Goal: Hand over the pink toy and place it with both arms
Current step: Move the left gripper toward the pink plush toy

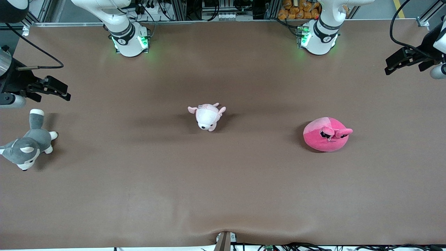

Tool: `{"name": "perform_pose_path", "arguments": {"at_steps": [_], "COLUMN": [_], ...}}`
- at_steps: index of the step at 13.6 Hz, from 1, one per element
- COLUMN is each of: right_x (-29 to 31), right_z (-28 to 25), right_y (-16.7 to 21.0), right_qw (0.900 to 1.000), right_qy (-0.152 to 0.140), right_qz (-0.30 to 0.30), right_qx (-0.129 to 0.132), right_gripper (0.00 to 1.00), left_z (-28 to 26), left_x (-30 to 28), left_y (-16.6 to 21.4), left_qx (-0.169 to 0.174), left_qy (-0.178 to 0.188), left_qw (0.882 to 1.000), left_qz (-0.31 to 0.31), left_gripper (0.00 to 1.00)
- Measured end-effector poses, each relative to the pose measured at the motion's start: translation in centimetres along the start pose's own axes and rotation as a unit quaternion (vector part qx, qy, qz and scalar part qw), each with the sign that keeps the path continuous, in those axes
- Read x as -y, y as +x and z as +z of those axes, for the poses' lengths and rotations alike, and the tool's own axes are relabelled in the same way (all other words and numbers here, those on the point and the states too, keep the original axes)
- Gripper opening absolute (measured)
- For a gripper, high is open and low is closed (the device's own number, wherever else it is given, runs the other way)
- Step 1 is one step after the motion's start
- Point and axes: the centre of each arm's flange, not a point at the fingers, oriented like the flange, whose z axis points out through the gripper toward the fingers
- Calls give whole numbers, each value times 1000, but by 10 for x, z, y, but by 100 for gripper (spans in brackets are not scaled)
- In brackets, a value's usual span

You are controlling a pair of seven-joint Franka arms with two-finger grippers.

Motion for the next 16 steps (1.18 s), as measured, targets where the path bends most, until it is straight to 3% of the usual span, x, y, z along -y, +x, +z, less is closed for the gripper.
{"name": "perform_pose_path", "arguments": {"at_steps": [16], "right_x": [-22], "right_z": [16], "right_y": [8], "right_qw": [999], "right_qy": [1], "right_qz": [-37], "right_qx": [14], "right_gripper": [100], "left_z": [15], "left_x": [-3], "left_y": [10], "left_qx": [15], "left_qy": [3], "left_qw": [1000], "left_qz": [0], "left_gripper": [100]}}
